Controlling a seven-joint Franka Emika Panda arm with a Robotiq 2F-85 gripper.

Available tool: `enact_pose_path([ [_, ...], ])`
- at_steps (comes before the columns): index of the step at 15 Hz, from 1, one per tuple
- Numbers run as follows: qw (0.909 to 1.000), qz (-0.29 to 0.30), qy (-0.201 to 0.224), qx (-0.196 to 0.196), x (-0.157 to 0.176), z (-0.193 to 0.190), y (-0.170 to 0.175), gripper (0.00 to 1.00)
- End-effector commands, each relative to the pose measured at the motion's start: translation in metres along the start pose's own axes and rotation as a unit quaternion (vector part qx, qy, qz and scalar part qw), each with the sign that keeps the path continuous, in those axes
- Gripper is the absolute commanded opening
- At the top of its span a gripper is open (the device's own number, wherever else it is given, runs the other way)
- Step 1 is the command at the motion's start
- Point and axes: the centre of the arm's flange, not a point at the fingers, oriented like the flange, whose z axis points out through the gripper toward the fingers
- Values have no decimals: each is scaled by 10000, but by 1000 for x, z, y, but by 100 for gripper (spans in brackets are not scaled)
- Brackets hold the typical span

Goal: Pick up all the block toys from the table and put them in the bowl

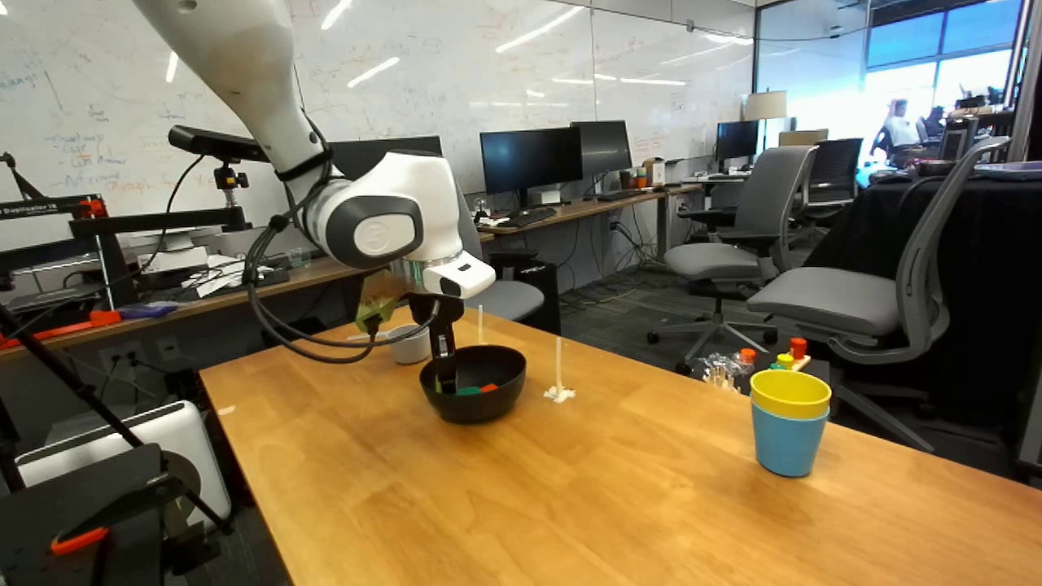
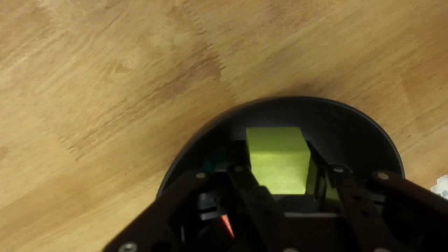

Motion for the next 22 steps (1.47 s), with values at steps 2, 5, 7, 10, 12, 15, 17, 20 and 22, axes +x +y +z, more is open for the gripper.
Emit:
enact_pose_path([
  [2,9999,-72,37,70,1,8,-5,56],
  [5,9999,-76,41,114,2,3,-6,77],
  [7,9998,-63,91,191,5,-7,-7,94],
  [10,9993,-96,158,320,8,-32,-9,100],
  [12,9987,-296,208,350,4,-55,-9,100],
  [15,9950,-978,-24,203,-17,-92,0,100],
  [17,9898,-1390,-297,-40,-34,-112,14,100],
  [20,9891,-1387,-465,-157,-27,-93,8,100],
  [22,9856,-1557,-595,-291,-37,-107,23,100],
])
